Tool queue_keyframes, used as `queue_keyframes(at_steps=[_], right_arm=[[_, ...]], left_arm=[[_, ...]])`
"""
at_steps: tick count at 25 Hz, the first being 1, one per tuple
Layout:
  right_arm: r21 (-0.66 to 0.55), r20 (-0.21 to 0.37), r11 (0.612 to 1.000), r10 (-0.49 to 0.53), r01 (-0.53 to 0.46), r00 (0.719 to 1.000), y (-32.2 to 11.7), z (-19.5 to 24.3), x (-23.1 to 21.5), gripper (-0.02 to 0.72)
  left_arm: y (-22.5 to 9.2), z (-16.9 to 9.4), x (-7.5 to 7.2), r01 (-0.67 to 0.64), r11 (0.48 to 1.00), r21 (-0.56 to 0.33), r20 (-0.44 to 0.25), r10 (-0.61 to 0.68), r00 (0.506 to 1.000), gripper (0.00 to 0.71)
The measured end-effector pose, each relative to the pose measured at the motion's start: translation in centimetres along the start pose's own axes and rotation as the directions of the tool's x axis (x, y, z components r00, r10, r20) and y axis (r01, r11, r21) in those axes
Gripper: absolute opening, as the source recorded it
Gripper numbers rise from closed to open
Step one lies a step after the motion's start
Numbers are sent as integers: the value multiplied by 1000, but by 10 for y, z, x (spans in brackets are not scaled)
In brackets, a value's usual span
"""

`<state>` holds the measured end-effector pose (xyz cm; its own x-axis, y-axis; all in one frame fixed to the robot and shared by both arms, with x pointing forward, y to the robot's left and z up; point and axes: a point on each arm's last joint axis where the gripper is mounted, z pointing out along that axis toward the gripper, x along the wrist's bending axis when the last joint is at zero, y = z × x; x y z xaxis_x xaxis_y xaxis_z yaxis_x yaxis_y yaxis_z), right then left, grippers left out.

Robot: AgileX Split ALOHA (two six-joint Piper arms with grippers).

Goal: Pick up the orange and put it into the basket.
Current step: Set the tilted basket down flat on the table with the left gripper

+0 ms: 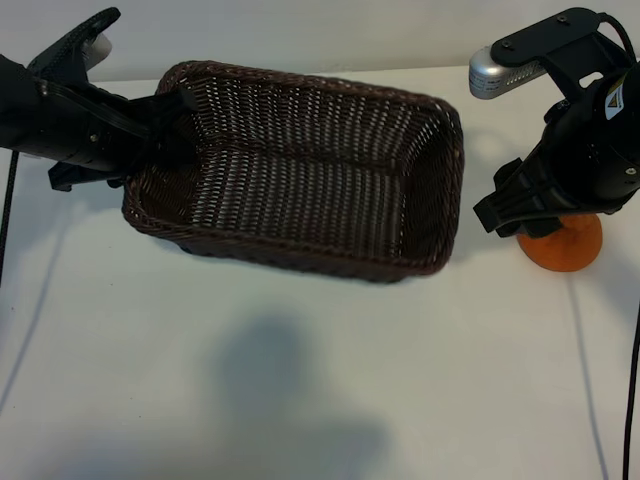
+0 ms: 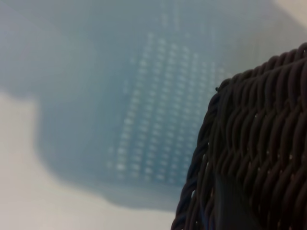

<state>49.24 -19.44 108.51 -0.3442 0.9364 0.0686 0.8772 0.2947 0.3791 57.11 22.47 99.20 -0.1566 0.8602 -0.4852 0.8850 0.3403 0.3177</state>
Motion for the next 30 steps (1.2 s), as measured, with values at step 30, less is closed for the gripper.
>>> queue_keyframes(at_steps=[30], right_arm=[[3, 0, 1000, 0, 0, 1000, 0, 0, 0, 558]], left_arm=[[-11, 72, 6, 127, 992, 14, -36, -126, 991, 328]])
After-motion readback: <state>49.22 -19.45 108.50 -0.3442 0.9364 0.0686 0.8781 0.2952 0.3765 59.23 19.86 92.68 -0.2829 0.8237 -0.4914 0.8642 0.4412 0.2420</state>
